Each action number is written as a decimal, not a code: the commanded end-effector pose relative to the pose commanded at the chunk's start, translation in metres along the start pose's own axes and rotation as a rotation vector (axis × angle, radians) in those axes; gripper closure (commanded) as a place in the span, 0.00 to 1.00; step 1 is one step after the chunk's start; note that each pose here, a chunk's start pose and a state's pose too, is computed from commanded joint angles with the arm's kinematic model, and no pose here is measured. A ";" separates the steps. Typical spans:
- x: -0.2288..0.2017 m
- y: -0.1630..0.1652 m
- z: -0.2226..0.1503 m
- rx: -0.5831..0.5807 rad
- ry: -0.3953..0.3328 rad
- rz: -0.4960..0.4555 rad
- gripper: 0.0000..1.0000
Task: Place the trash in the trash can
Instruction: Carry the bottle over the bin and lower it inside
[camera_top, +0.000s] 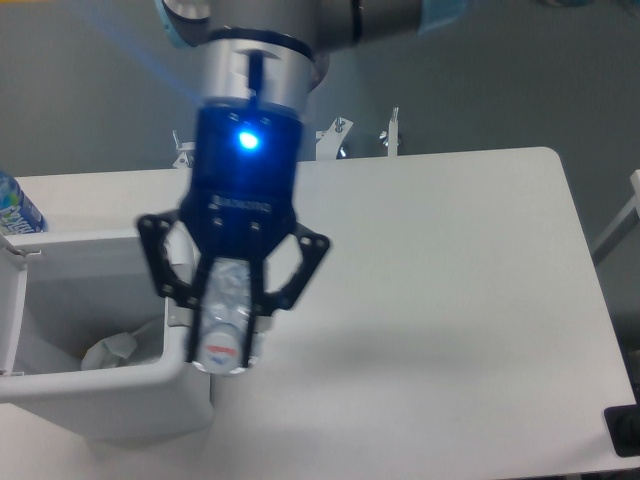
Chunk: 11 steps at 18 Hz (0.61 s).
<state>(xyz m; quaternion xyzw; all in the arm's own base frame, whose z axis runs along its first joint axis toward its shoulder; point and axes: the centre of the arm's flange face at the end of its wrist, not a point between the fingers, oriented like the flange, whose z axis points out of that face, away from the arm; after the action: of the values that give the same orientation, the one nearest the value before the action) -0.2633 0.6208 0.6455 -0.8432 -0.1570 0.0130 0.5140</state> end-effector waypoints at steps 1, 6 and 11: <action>0.008 0.001 0.002 -0.003 0.009 0.005 0.64; 0.044 0.006 0.009 -0.015 0.056 0.031 0.64; 0.084 0.020 0.025 -0.046 0.114 0.056 0.64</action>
<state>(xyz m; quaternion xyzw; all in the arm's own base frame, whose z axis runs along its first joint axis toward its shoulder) -0.1828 0.6574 0.6282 -0.8583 -0.1039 -0.0242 0.5020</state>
